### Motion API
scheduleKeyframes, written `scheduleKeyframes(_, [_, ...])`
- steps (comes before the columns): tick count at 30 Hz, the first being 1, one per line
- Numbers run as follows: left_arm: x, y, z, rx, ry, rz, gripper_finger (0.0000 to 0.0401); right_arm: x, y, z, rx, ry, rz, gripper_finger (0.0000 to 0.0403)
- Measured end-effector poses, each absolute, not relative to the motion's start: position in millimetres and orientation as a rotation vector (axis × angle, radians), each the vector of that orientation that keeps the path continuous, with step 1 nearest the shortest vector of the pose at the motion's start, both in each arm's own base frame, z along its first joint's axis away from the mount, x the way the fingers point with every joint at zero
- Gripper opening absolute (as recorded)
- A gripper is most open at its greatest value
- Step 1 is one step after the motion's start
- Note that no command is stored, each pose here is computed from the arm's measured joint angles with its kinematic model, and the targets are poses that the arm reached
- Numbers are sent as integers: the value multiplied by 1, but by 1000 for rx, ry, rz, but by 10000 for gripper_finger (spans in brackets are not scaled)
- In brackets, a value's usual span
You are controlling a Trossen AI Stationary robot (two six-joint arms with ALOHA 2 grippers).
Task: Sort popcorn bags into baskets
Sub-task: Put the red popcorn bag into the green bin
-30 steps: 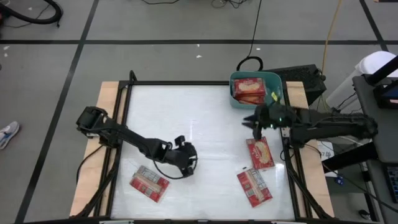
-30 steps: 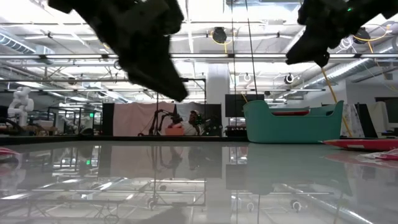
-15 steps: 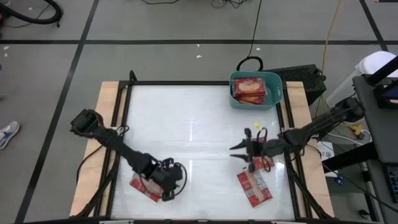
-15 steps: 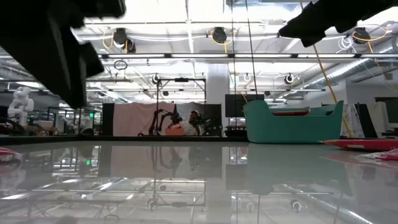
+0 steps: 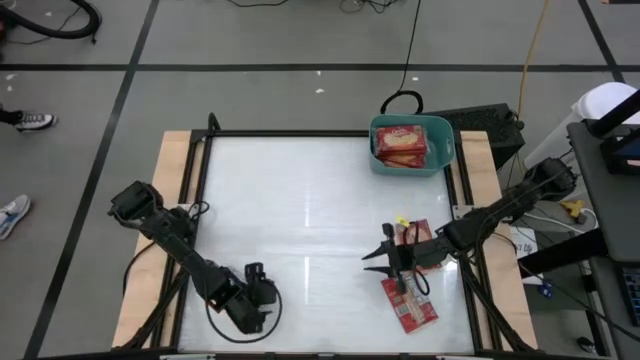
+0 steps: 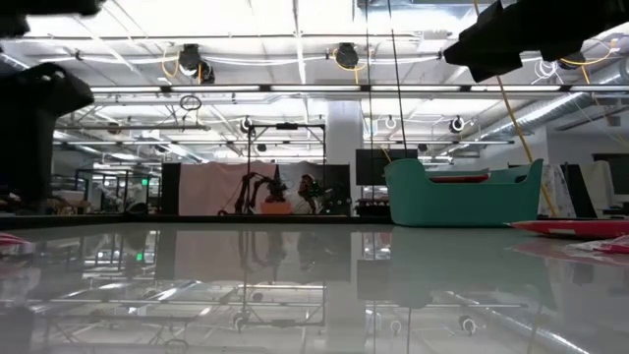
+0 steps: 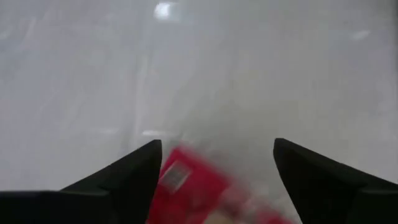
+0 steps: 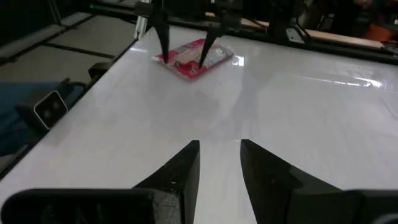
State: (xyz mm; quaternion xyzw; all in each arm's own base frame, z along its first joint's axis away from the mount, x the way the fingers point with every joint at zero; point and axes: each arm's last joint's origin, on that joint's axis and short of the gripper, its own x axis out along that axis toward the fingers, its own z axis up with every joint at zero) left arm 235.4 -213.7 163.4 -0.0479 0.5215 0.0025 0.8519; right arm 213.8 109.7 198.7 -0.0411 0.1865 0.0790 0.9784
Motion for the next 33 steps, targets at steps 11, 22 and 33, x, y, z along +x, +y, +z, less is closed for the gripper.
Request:
scheduleKeyframes(11, [219, -203, 137, -75, 1193, 15, 246, 214, 113, 197, -80, 378, 195, 108])
scheduleKeyframes(22, [227, -204, 132, 102, 1026, -140, 58, 214, 116, 199, -65, 354, 203, 108])
scheduleKeyframes(33, [260, -201, 155, 193, 778, -173, 4, 219, 118, 205, -29, 270, 207, 108])
